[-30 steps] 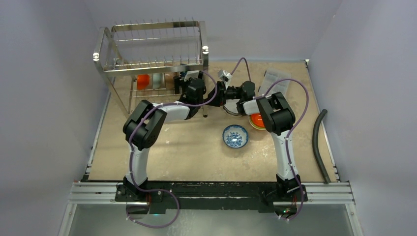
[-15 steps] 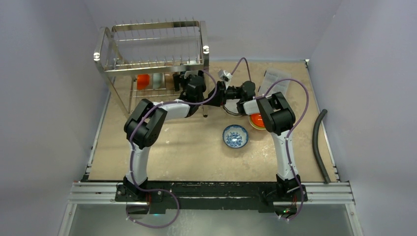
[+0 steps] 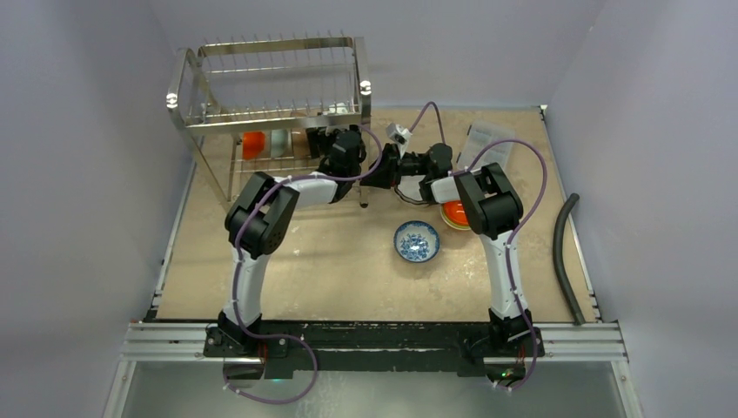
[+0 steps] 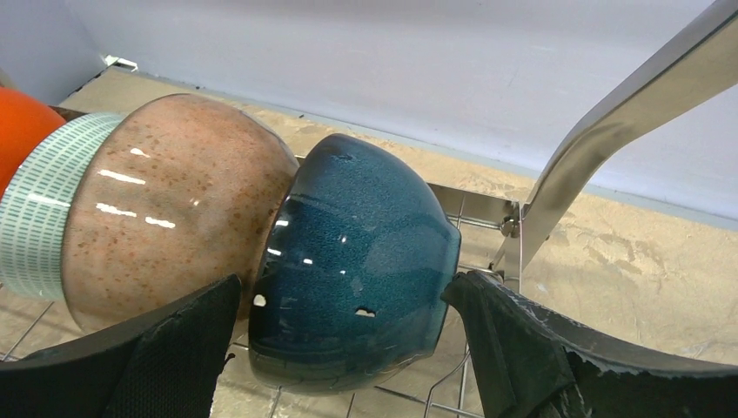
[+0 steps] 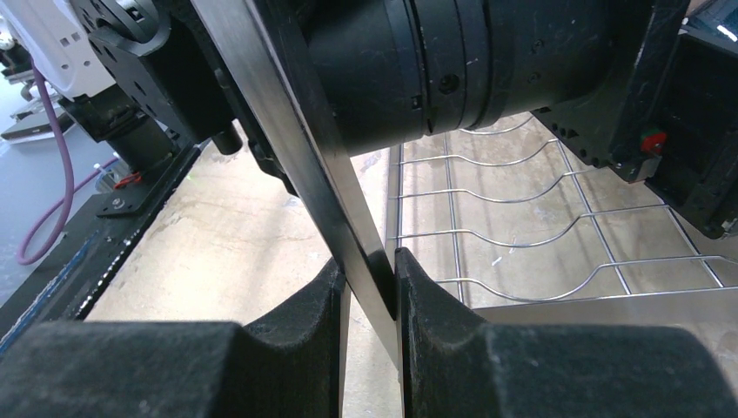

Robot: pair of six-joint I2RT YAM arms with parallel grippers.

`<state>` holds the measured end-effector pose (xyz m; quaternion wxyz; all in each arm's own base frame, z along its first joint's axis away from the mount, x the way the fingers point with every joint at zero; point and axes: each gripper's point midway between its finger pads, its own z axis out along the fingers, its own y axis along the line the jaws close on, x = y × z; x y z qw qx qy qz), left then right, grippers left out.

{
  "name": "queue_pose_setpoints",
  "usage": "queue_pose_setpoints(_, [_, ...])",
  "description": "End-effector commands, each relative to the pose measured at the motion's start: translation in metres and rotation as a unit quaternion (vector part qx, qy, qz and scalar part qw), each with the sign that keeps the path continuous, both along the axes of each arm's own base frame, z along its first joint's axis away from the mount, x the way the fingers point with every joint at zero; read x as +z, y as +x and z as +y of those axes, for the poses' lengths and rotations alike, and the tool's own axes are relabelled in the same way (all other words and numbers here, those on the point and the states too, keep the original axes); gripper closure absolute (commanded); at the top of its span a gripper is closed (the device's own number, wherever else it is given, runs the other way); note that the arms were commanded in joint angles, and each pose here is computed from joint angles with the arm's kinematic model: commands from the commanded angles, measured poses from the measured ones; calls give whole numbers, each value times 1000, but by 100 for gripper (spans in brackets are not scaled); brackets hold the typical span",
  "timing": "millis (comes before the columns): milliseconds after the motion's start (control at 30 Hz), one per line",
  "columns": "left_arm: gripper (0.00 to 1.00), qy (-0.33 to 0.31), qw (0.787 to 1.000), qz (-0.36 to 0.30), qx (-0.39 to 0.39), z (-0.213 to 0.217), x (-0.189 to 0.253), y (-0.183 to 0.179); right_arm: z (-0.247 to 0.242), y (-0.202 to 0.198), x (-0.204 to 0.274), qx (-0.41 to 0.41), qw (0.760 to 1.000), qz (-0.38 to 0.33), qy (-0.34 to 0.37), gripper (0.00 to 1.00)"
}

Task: Unload the bowls from the dish rack
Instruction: Pick up the bowl from the dish rack.

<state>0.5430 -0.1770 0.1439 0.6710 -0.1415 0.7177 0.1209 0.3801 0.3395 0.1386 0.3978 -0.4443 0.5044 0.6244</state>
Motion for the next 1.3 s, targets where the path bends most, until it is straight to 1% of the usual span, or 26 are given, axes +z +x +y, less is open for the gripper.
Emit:
queue_pose_setpoints(0, [7, 32, 998, 56, -10, -18, -36, -4, 17, -52, 52, 64, 971, -215, 82, 100])
queue_pose_setpoints(167, [7, 44, 997, 68, 4, -16, -43, -4, 18, -53, 52, 65, 971, -214, 82, 100])
queue_pose_setpoints(300, [7, 39, 997, 70, 3, -15, -45, -5, 18, -53, 52, 66, 971, -213, 82, 100])
queue_pose_setpoints(467, [10, 40, 996, 75, -3, -17, -47, -4, 19, -54, 52, 67, 971, -213, 82, 100])
queue_pose_setpoints(633, [12, 48, 995, 88, 7, -10, -52, -8, 19, -54, 52, 67, 971, -213, 82, 100])
queue_pose_setpoints(767, [13, 38, 994, 98, 7, -4, -55, -9, 19, -54, 51, 67, 971, -212, 82, 100])
queue_pose_setpoints(967, [14, 14, 993, 111, -20, -11, -56, -6, 20, -54, 51, 66, 971, -212, 83, 100])
queue_pose_setpoints(1267, [18, 13, 991, 132, -29, -12, -55, -6, 19, -55, 53, 66, 971, -213, 84, 100])
